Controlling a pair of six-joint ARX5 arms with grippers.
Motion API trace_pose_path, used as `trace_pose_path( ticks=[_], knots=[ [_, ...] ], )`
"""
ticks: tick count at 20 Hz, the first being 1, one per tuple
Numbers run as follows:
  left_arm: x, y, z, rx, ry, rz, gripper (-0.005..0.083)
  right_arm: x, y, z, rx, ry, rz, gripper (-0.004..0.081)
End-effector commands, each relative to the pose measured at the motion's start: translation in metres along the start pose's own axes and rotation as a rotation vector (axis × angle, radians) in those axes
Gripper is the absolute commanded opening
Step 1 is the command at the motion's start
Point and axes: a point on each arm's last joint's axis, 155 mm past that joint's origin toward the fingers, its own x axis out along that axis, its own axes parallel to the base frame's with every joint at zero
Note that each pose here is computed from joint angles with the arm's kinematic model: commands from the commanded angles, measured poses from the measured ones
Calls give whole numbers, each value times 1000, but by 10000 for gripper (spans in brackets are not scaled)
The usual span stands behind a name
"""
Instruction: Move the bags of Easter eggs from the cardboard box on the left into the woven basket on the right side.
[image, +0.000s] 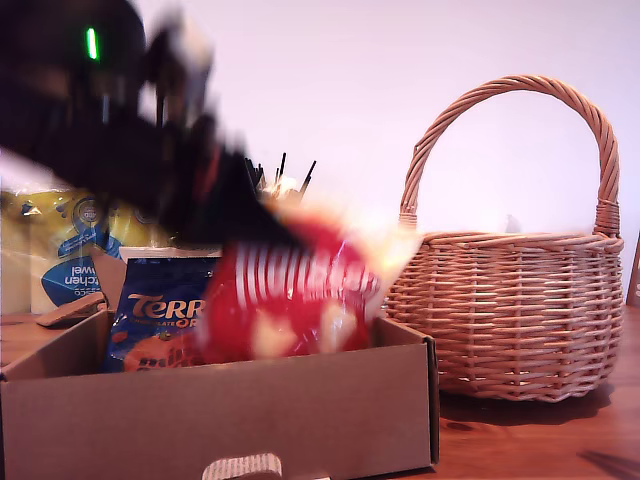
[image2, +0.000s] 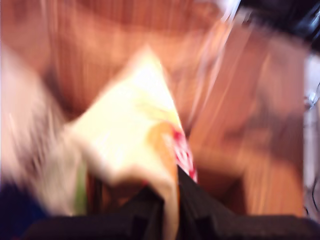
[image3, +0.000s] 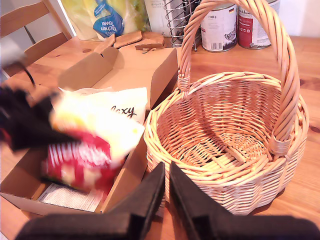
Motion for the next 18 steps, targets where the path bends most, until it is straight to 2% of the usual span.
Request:
trace_pose_path(
  ticks=[1,8,13,18],
  knots=[
    [-6,-5,28,27,-62,-9,-24,2,1,-3,-4,1,7,-13],
    [-6,-19,65,60,-159,-31,-24,2,1,-3,-4,0,6,-13],
    [-2,-20,98,108,-283,58,-24,2,1,-3,-5,0,7,-13],
    [30,-12,113,97,-318,66,-24,2,1,-3,-4,1,7,-13]
  ],
)
